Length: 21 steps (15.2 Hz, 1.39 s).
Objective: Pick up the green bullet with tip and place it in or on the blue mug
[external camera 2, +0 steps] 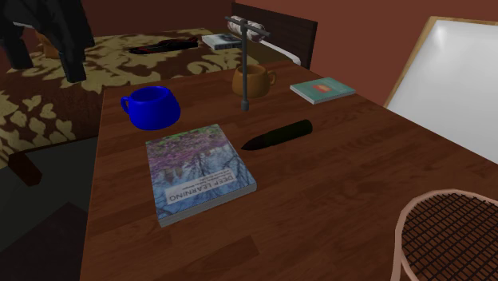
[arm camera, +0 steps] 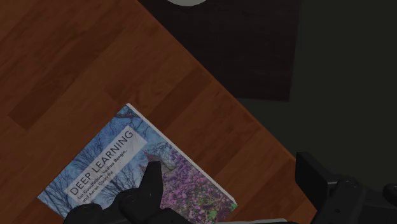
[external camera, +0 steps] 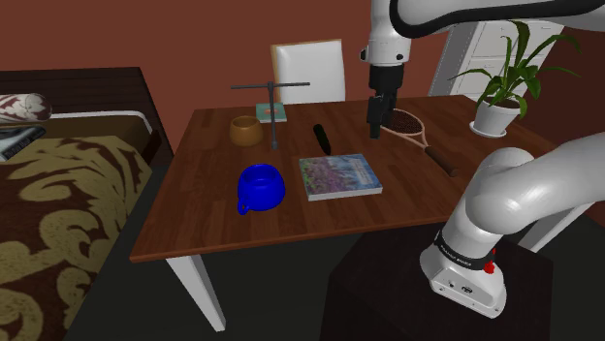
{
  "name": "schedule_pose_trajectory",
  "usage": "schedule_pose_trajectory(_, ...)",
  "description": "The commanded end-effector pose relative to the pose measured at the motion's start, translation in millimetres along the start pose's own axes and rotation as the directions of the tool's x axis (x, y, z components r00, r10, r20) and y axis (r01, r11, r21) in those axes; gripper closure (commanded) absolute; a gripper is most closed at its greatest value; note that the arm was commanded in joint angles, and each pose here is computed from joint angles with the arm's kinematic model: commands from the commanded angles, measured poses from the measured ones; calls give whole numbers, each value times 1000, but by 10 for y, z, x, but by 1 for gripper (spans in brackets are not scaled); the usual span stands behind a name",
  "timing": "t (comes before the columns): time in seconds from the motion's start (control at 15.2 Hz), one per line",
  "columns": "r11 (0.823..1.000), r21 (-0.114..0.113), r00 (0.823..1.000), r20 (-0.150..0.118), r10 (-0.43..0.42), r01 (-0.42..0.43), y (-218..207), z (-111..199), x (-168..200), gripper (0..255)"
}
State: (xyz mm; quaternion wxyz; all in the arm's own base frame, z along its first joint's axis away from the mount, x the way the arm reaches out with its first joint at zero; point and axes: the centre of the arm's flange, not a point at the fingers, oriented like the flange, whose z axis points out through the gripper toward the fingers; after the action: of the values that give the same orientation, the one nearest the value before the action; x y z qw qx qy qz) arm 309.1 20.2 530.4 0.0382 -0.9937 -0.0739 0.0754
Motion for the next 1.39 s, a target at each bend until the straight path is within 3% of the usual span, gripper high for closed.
schedule_pose_trajectory(0.0,1000,0,1000,0,0,0,0,0,0,0)
schedule_pose_trajectory(0.33,994,-2,993,-34,112,-112,227,275,500,0)
schedule_pose_trajectory(0.66,975,0,972,-68,223,-223,510,532,979,0)
schedule_pose_trajectory(0.99,944,5,938,-102,330,-331,846,773,1433,0)
schedule_pose_trajectory(1.32,900,15,892,-134,433,-435,1233,997,1854,0)
